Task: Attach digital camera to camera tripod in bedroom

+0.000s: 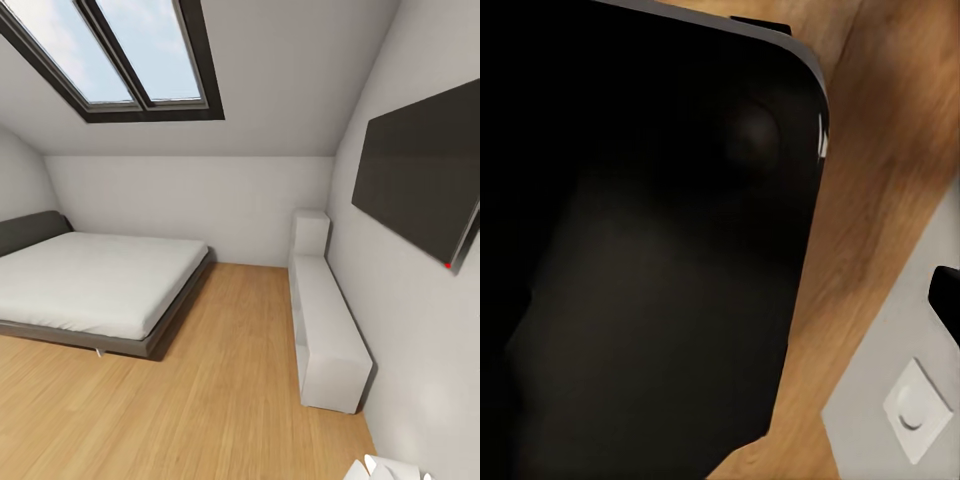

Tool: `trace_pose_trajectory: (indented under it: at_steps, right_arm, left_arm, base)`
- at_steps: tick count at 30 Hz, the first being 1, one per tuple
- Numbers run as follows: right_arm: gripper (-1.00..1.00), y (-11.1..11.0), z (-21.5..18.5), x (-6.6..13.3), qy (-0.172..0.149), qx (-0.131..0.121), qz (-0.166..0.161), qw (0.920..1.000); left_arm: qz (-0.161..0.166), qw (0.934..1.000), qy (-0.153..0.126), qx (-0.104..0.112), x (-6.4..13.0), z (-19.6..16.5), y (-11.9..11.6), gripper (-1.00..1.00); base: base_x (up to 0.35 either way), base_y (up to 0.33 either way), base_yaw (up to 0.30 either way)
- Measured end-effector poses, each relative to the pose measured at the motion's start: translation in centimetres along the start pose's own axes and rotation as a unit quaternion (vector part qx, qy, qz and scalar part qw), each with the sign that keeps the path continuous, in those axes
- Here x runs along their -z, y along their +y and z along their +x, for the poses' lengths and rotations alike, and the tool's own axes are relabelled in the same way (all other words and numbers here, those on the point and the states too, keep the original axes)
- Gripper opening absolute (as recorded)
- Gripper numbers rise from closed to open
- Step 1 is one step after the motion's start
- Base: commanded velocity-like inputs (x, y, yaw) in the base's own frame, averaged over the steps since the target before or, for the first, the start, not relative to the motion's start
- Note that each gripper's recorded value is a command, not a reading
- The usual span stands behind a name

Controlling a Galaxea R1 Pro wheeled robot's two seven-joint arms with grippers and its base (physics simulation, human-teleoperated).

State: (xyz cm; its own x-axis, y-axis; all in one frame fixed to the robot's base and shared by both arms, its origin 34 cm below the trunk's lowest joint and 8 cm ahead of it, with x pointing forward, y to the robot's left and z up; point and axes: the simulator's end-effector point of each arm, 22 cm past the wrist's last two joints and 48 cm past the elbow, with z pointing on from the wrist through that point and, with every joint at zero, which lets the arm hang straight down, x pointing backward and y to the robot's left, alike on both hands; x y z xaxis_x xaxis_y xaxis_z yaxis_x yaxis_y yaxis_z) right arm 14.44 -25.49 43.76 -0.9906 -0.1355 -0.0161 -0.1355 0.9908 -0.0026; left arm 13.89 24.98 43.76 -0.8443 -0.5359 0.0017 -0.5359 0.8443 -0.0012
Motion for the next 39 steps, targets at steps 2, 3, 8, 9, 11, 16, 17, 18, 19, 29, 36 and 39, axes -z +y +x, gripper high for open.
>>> trace_pose_trajectory:
  at_steps: [2,3,8,9,11,16,17,18,19,29,36,39]
  right_arm:
    - [1.00,0.05,0.00,0.00,0.000,0.000,0.000,1.0000]
    - [1.00,0.08,0.00,0.00,0.000,0.000,-0.001,1.0000]
    - [1.00,0.04,-0.01,0.00,0.000,0.001,0.000,1.0000]
    - [1.00,0.03,-0.02,0.00,0.000,0.001,0.000,1.0000]
    - [1.00,-0.05,-0.04,0.00,0.000,0.001,0.001,1.0000]
    - [1.00,-0.10,-0.03,0.00,0.000,0.001,0.001,1.0000]
    - [1.00,-0.10,-0.03,0.00,0.000,0.001,0.001,1.0000]
    - [1.00,-0.11,-0.02,0.00,0.000,0.001,0.002,1.0000]
    - [1.00,-0.11,-0.02,0.00,0.000,0.001,0.002,1.0000]
    - [1.00,-0.12,-0.01,0.00,0.000,0.001,0.002,1.0000]
    - [1.00,-0.04,-0.03,0.00,-0.001,0.001,0.001,1.0000]
    - [1.00,-0.02,-0.03,0.00,-0.001,0.001,0.001,1.0000]
  left_arm:
    - [0.000,1.0000,0.000,0.000,0.00,0.00,0.00,1.00]
    - [0.000,1.0000,0.000,0.000,0.00,0.00,0.00,1.00]
    - [0.000,1.0000,0.000,0.000,0.00,0.00,0.00,1.00]
    - [0.000,1.0000,0.000,0.000,0.00,0.00,0.00,1.00]
    - [0.000,1.0000,0.000,0.000,0.00,0.00,0.01,1.00]
    - [0.000,1.0000,0.000,0.000,0.00,0.00,0.03,1.00]
    - [0.000,1.0000,0.000,0.000,0.00,0.00,0.03,1.00]
    - [-0.001,1.0000,0.000,0.000,0.00,0.00,0.03,1.00]
    - [-0.001,1.0000,0.000,0.000,0.00,0.00,0.03,1.00]
    - [-0.001,1.0000,0.000,0.000,0.00,0.00,0.04,1.00]
    - [-0.001,1.0000,0.000,0.000,0.00,0.01,0.02,1.00]
    - [-0.001,1.0000,0.000,0.000,0.00,0.00,0.03,1.00]
  base:
    - [0.000,-0.004,0.000]
    - [0.000,-0.003,0.000]
    - [0.000,-0.001,0.015]
    - [0.000,-0.001,0.117]
    - [0.000,0.000,0.199]
    - [0.000,0.000,0.236]
    - [0.000,0.000,0.227]
    - [0.000,0.000,0.227]
    - [0.000,0.000,0.193]
    - [0.000,0.000,0.060]
    - [0.000,0.000,0.006]
    - [0.000,0.000,0.002]
